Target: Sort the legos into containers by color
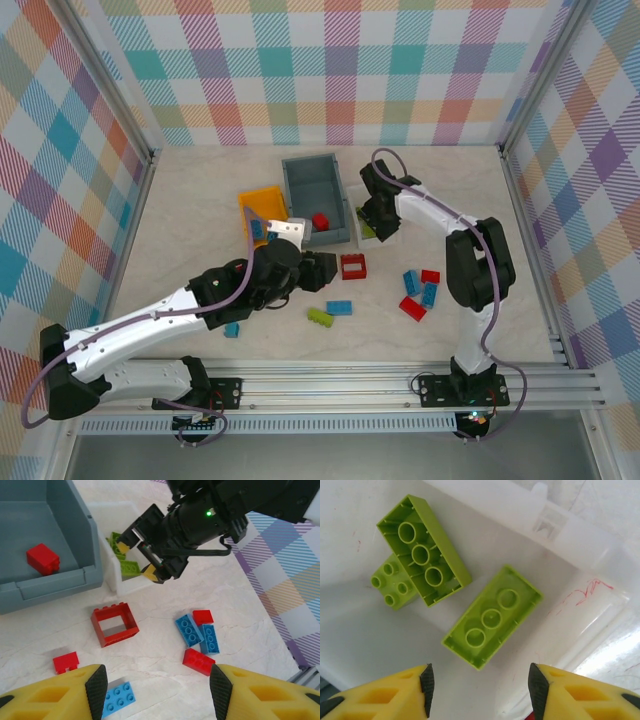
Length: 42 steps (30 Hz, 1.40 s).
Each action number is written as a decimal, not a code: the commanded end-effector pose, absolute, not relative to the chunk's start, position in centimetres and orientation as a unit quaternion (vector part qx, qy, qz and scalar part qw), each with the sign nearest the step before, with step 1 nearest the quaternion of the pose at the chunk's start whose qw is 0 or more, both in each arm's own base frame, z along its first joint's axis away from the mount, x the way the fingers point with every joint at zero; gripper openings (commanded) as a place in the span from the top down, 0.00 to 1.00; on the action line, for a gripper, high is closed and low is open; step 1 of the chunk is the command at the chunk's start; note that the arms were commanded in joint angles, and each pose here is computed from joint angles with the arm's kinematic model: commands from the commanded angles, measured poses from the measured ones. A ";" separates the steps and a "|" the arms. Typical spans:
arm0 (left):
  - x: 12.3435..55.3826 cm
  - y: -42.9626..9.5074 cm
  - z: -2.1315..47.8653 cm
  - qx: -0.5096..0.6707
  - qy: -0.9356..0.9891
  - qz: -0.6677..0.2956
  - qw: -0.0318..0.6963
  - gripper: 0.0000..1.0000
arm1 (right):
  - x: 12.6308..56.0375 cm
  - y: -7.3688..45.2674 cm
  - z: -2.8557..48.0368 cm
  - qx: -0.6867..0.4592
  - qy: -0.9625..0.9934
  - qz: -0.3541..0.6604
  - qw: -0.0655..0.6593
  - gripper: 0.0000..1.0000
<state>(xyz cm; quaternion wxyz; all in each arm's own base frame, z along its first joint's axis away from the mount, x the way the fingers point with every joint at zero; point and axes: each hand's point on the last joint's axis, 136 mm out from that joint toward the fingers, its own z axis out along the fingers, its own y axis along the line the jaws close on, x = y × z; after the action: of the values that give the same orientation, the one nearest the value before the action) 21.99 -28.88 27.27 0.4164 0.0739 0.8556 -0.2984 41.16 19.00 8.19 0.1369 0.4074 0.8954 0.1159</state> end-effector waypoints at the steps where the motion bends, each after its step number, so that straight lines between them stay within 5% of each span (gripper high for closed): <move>1: 21.8 -29.7 29.4 0.083 0.842 -0.318 0.428 0.41 | 41.0 18.6 10.9 0.411 0.890 0.129 0.147 0.40; 8: 22.5 -25.6 27.2 0.018 0.878 -0.239 0.415 0.42 | 39.2 18.7 17.2 0.350 0.895 0.157 0.226 0.39; 12: 22.9 -20.4 24.1 -0.047 0.912 -0.164 0.373 0.44 | 36.1 21.3 20.9 0.213 0.909 0.178 0.312 0.39; 16: 23.2 -14.8 18.4 -0.131 0.943 -0.129 0.276 0.40 | 30.0 28.0 21.7 -0.018 0.896 0.242 0.371 0.36; 23: 25.7 -11.1 12.2 -0.182 0.951 -0.122 0.218 0.33 | 18.5 35.2 18.7 -0.253 0.852 0.319 0.330 0.26; 42: 30.5 -7.8 3.7 -0.189 0.967 -0.041 0.163 0.39 | 15.8 36.7 18.2 -0.266 0.847 0.342 0.310 0.24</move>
<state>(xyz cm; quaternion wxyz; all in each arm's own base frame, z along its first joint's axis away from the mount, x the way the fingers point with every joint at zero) 28.88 -8.15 3.37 0.1437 -0.1977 0.9685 -0.0468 15.83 35.71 16.12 0.2942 -0.2622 0.8631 0.3158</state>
